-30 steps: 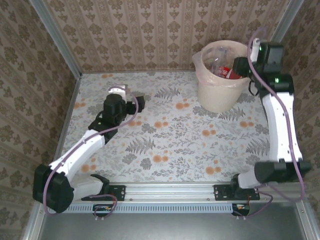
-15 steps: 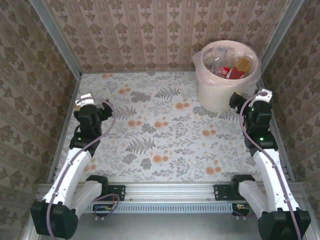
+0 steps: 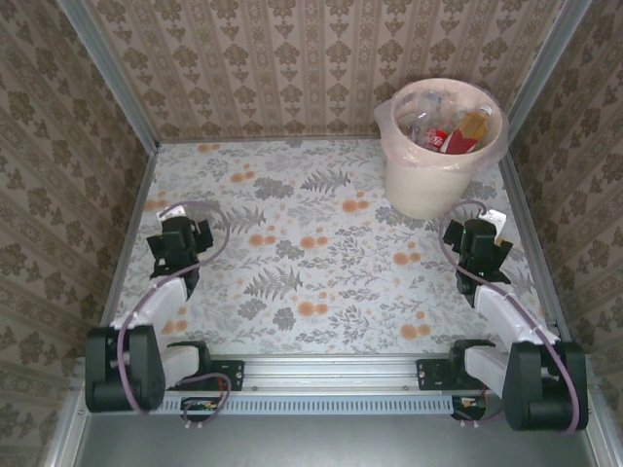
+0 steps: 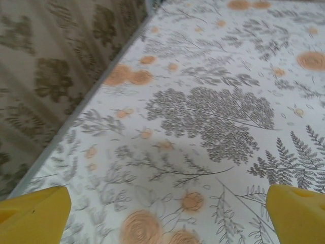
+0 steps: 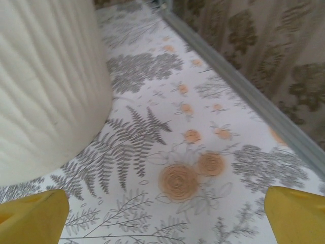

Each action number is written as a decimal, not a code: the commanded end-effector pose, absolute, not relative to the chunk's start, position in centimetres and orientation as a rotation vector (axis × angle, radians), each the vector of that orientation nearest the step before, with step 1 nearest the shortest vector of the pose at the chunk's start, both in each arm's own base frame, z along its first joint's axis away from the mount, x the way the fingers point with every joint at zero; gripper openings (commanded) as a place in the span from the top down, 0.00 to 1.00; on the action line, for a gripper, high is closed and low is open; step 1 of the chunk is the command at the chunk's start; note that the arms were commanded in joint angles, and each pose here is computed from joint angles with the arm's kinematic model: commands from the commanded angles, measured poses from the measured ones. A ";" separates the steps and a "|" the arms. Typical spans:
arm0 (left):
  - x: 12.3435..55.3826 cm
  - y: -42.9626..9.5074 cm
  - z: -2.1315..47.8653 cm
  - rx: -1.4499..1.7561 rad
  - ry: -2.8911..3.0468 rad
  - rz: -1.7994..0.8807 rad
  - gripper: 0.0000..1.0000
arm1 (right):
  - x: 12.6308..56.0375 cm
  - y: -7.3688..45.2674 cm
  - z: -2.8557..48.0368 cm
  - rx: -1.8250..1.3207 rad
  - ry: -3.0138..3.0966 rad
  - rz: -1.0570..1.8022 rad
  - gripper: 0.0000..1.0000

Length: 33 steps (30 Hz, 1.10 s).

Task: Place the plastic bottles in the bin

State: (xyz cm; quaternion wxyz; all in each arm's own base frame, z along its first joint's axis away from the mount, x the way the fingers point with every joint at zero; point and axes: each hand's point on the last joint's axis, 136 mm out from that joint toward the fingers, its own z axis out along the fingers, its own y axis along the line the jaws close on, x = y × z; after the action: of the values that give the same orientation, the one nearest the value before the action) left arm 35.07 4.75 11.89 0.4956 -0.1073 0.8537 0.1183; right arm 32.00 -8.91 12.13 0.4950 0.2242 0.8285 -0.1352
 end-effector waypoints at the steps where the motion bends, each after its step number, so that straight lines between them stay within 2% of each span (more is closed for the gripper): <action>1: 38.1 2.8 12.4 -0.120 1.985 0.197 0.00 | 34.9 -6.5 13.0 0.388 1.956 -0.173 0.00; 7: 39.4 0.4 9.9 0.052 1.859 0.132 0.00 | 36.5 -4.8 12.7 0.277 1.932 -0.091 0.00; 14: 39.4 2.1 9.9 -0.070 1.896 0.262 0.00 | 37.6 -2.9 13.1 0.186 1.856 0.010 0.00; 18: 39.3 2.1 9.8 -0.073 1.905 0.256 0.00 | 37.9 -3.3 12.5 0.221 1.807 -0.099 0.00; 23: 39.3 2.1 9.9 -0.073 1.903 0.255 0.00 | 37.0 -1.0 11.3 0.116 1.726 -0.134 0.00; 26: 39.3 2.1 9.9 -0.073 1.903 0.255 0.00 | 37.9 -0.7 10.7 0.096 1.798 -0.149 0.00; 28: 39.3 2.1 9.8 -0.073 1.904 0.255 0.00 | 39.4 -2.2 10.3 0.187 1.865 -0.217 0.00; 30: 39.3 2.1 9.8 -0.074 1.903 0.256 0.00 | 39.4 -2.5 10.0 0.187 1.881 -0.115 0.00; 33: 39.3 2.1 9.9 -0.075 1.903 0.255 0.00 | 39.8 1.0 9.9 -0.033 1.906 0.073 0.00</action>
State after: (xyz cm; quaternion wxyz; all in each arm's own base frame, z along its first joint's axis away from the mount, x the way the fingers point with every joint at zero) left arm 38.67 1.93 8.40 0.5539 -0.0297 0.8258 0.1016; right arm 39.96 -1.62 10.56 0.5965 0.0482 0.8004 -0.0343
